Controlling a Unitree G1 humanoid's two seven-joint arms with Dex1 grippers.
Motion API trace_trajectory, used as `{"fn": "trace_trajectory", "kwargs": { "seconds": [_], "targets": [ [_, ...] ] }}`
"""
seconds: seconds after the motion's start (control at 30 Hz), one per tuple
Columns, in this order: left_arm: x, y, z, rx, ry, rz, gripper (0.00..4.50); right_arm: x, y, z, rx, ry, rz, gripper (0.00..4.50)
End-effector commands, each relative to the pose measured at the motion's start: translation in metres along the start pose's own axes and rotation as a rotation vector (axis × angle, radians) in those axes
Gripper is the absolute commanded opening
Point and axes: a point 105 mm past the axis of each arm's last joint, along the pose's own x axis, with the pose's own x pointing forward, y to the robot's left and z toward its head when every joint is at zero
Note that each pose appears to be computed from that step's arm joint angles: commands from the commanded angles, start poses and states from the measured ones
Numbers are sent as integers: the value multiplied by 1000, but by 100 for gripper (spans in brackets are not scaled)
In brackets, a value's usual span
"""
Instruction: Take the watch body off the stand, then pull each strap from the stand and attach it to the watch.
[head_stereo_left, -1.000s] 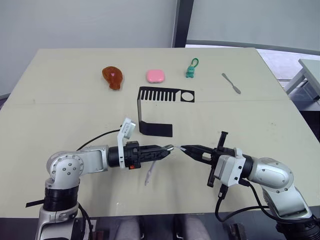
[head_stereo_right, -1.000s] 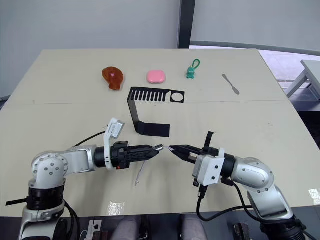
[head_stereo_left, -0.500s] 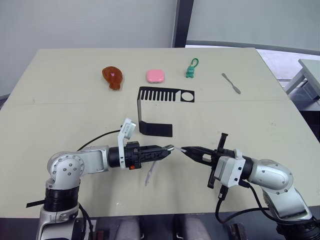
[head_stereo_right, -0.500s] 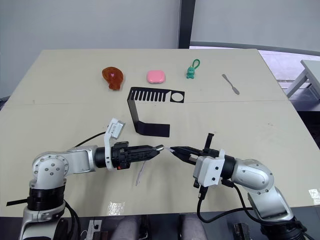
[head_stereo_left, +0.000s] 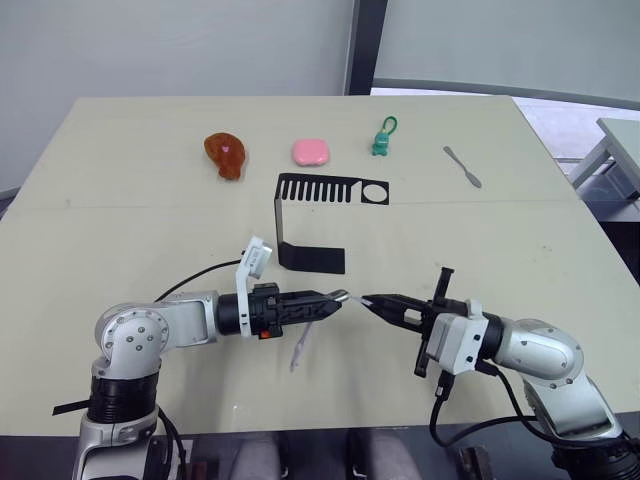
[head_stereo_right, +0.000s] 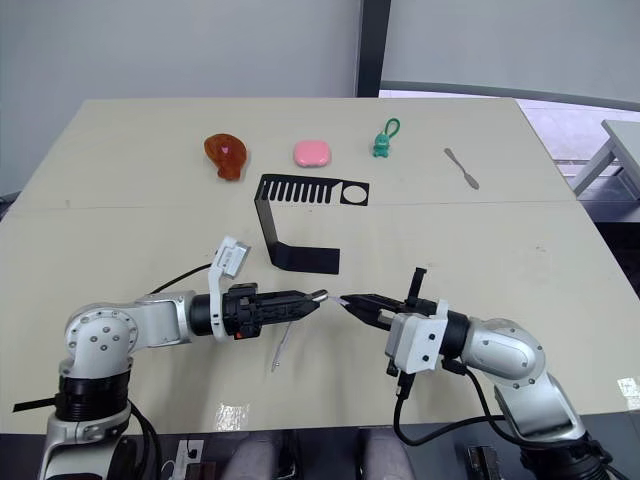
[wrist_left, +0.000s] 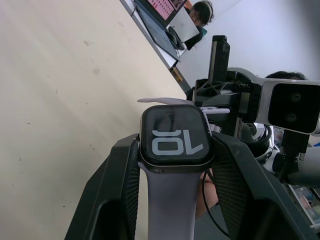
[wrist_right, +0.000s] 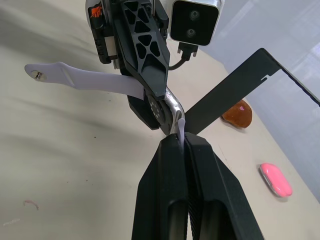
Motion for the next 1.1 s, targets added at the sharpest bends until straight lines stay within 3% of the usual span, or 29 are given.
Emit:
{"fn": "trace_trajectory", "kwargs": {
  "seconds": [0.03,1.1],
  "targets": [
    [2,-6,1,6,-16,-35,159,2,-3,8,-26,-34,-14,0],
    [3,0,-3,11,3,1,159,3,-3,9,-30,-46,-10,0]
  ]
}}
